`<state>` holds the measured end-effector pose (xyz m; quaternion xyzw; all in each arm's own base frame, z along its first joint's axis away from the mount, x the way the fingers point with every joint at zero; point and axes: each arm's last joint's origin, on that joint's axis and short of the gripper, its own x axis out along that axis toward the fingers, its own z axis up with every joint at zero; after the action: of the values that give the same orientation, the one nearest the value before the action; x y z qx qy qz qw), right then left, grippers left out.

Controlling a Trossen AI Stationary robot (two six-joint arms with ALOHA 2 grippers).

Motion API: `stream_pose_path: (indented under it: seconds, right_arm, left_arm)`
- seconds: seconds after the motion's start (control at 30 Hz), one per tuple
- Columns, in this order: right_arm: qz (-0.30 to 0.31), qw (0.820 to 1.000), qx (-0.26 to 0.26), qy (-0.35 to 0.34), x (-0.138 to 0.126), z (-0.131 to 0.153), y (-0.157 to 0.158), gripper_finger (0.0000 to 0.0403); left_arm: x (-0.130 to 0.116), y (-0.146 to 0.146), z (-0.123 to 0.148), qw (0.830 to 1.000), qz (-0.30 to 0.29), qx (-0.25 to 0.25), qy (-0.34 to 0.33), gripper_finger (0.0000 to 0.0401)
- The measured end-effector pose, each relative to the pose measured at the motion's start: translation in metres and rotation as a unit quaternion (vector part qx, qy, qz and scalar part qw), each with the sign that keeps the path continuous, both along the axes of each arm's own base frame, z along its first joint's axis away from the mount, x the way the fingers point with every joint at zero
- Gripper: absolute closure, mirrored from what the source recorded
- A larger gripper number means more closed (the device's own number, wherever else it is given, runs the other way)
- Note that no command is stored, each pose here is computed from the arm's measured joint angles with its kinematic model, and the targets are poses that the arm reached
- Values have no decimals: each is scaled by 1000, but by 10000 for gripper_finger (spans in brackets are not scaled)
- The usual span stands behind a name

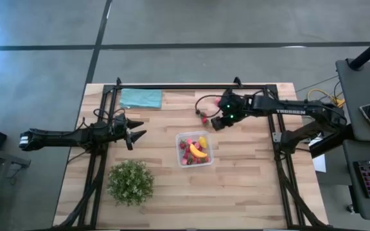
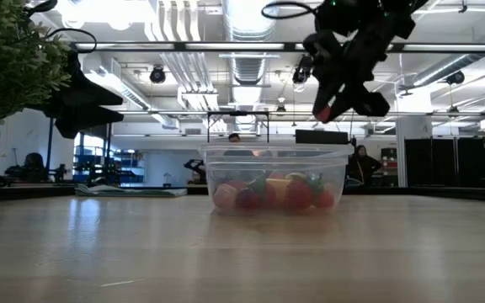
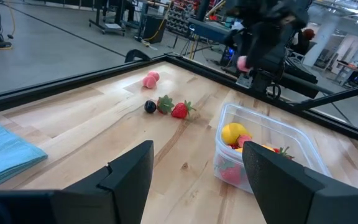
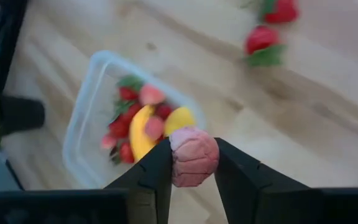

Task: Pick and placing Produce into tupperware
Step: Put the peach into the transparent container, then put the strawberry into the transparent container

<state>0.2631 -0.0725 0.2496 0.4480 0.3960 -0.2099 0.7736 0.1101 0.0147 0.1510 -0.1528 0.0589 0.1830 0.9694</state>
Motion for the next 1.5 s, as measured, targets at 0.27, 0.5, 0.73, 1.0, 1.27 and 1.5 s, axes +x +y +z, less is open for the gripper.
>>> stream_pose_path:
  seconds: [0.27, 0.5, 0.73, 1.0, 1.27, 1.5]
  right_arm:
    - [143, 989, 36, -12, 33, -15, 26, 277]
    - [245, 967, 66, -7, 64, -35, 39, 251]
    - [247, 968, -47, -9, 76, -12, 28, 206]
    - [34, 981, -101, 162, 61, 0, -18, 153]
    - [34, 974, -22, 225, 66, -43, -35, 131]
    - [34, 976, -26, 212, 83, -59, -41, 121]
  left_arm:
    - [0, 0, 0, 1000, 0, 0, 0, 168]
    - [0, 0, 0, 1000, 0, 0, 0, 168]
    - [0, 0, 0, 1000, 0, 0, 0, 168]
    - [0, 0, 0, 1000, 0, 0, 0, 168]
    - [0, 0, 0, 1000, 0, 0, 0, 168]
    - [0, 0, 0, 1000, 0, 0, 0, 168]
